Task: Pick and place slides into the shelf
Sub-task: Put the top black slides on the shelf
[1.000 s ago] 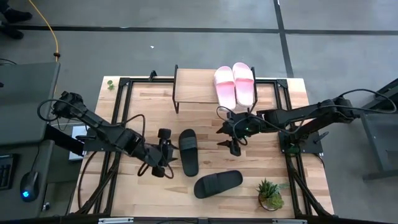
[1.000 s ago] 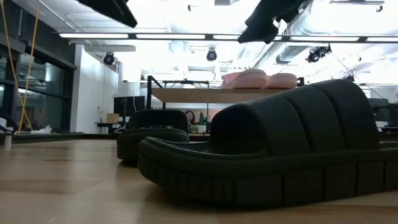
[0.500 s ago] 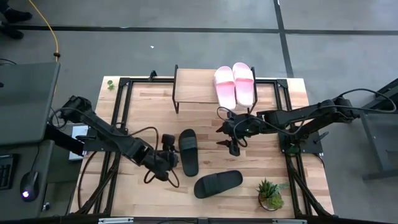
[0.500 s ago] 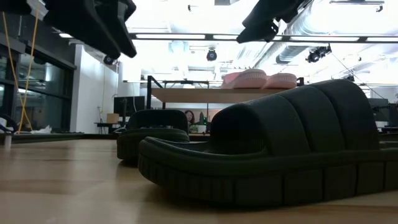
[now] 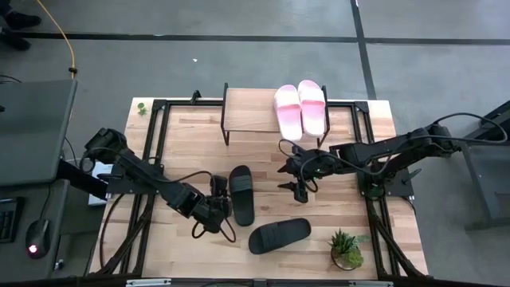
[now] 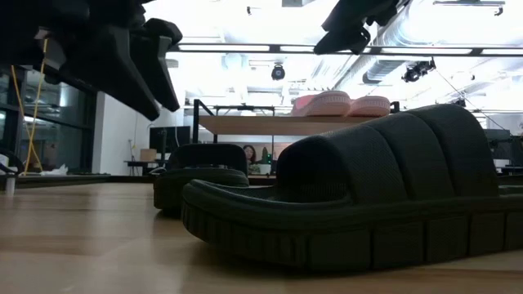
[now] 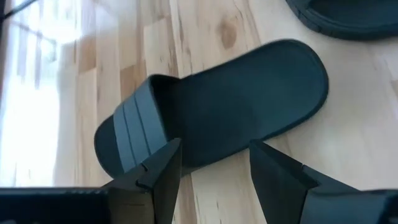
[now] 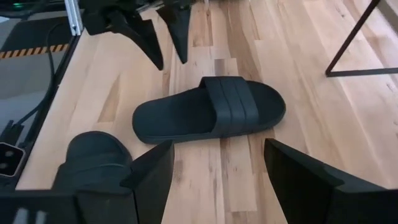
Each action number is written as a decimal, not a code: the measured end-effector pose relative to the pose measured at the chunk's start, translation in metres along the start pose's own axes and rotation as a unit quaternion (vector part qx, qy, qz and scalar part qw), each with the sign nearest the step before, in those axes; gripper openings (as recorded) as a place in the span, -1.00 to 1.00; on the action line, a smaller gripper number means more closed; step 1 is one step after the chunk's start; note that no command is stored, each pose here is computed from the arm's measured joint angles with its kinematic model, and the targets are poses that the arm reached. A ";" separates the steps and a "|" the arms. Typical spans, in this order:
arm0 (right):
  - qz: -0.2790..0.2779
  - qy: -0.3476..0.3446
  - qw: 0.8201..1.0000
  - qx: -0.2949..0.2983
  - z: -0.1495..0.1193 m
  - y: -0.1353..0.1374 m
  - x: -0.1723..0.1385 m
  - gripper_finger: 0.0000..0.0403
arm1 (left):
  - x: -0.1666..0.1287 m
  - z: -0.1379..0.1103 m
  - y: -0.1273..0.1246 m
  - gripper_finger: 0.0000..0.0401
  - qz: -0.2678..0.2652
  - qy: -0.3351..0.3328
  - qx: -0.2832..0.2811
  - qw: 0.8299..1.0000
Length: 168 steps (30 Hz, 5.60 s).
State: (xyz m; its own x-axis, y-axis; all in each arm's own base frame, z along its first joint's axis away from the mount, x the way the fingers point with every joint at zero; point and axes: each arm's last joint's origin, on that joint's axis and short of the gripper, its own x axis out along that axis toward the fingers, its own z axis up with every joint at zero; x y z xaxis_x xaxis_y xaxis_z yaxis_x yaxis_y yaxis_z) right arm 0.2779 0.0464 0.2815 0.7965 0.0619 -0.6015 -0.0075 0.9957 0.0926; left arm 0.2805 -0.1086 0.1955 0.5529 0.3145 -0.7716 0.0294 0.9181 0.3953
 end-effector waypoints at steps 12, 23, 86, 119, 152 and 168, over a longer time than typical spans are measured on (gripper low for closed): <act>0.008 0.000 1.000 -0.009 -0.002 0.012 -0.001 0.19 | 0.001 0.000 0.001 -0.14 0.024 -0.002 -0.012 1.000; 0.005 -0.001 1.000 -0.010 -0.002 0.013 -0.001 0.19 | 0.010 0.001 -0.004 -0.14 0.029 -0.002 -0.007 1.000; 0.002 0.020 1.000 -0.016 -0.007 0.013 0.013 0.19 | 0.063 -0.009 0.016 -0.90 0.154 0.064 -0.019 0.986; 0.001 0.020 0.999 -0.041 -0.007 0.013 0.013 0.19 | 0.028 0.015 0.036 -0.98 0.227 0.135 -0.008 0.965; -0.078 0.063 0.994 -0.043 -0.008 -0.046 0.014 0.19 | -0.020 0.040 0.064 -0.97 0.309 0.154 0.032 0.938; -0.073 0.063 0.994 -0.046 -0.008 -0.045 0.014 0.19 | -0.065 0.077 0.118 -0.97 0.364 0.145 0.021 0.920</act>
State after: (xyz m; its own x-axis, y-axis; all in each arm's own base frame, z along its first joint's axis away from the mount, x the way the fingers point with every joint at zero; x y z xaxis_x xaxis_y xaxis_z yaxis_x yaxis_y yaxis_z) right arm 0.2845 0.0028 0.2631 0.7112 -0.0818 -0.6982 0.0431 0.9964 -0.0729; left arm 0.3118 -0.0393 0.3308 0.1942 0.8991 -0.3923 -0.2259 0.4302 0.8740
